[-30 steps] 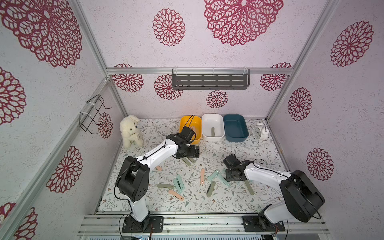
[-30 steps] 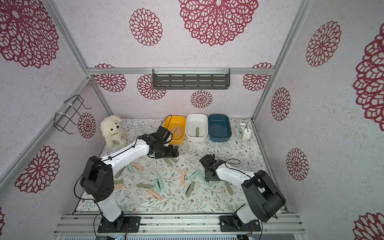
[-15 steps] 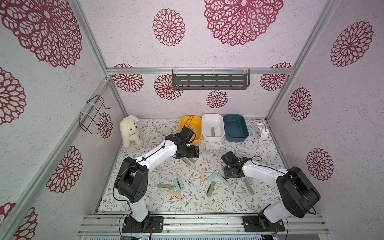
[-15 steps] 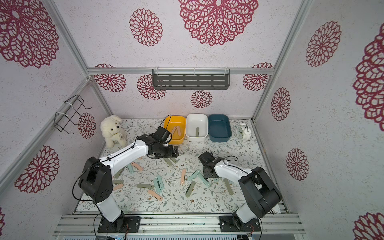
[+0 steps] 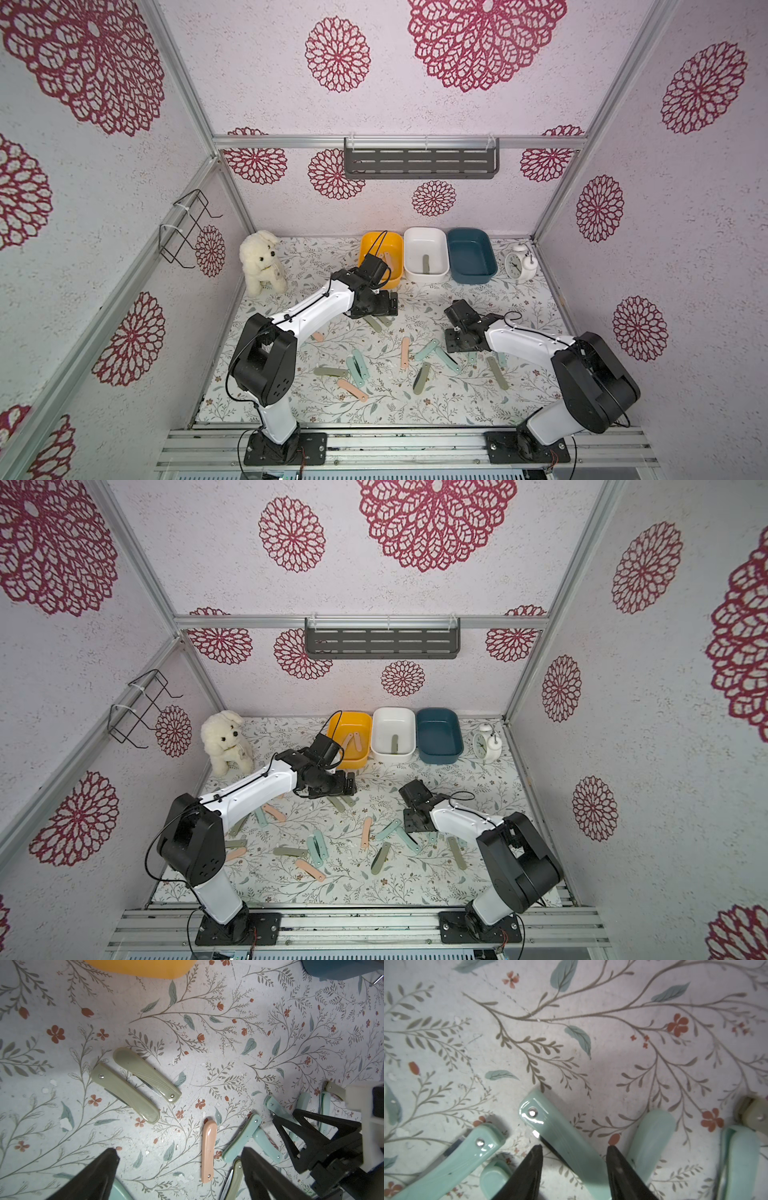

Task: Place the fruit knives into the storage box by color
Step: Pick up the fruit knife from the center of the board.

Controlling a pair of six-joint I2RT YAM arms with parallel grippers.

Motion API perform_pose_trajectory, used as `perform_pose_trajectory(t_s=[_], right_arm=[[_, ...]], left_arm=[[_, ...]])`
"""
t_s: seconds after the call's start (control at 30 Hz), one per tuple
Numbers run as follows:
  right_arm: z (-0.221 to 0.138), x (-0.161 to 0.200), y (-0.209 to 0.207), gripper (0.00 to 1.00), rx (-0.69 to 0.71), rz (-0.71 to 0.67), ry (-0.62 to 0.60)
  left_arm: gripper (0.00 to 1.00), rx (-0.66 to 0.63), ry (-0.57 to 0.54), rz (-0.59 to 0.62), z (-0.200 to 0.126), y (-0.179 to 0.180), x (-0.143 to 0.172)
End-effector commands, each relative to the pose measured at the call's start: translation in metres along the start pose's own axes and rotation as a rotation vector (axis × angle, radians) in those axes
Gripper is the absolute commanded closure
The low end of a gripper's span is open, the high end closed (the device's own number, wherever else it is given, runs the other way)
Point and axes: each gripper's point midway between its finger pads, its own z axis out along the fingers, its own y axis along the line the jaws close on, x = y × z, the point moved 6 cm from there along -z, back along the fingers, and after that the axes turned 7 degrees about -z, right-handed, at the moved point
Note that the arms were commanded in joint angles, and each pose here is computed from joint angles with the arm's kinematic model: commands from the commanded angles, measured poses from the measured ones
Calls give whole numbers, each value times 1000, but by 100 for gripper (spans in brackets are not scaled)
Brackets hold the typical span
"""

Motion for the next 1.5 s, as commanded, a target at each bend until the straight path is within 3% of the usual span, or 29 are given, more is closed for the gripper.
perform_pose_trajectory(t_s=[0.0,0.2,0.4,0.73,1.3,1.47], right_arm=[[0,11,-2,50,-18,-2,26],[-3,26,-4,56,-31,24,53],[-2,30,-4,70,-10,27,61],[-2,21,1,77,13,28,57],[-31,-55,-4,78,7,67,-105],[-45,-93,-21,78,31,91,-184]], left_arm=[[3,25,-37,-7,-10,-1,-4],[3,35,-37,-5,-8,-3,-4],[3,33,-44,-4,-10,0,-2],[3,20,-59,-2,-18,4,1],[3,-9,-97,-55,-33,4,-30],[3,-3,-101,-71,-33,0,-43]])
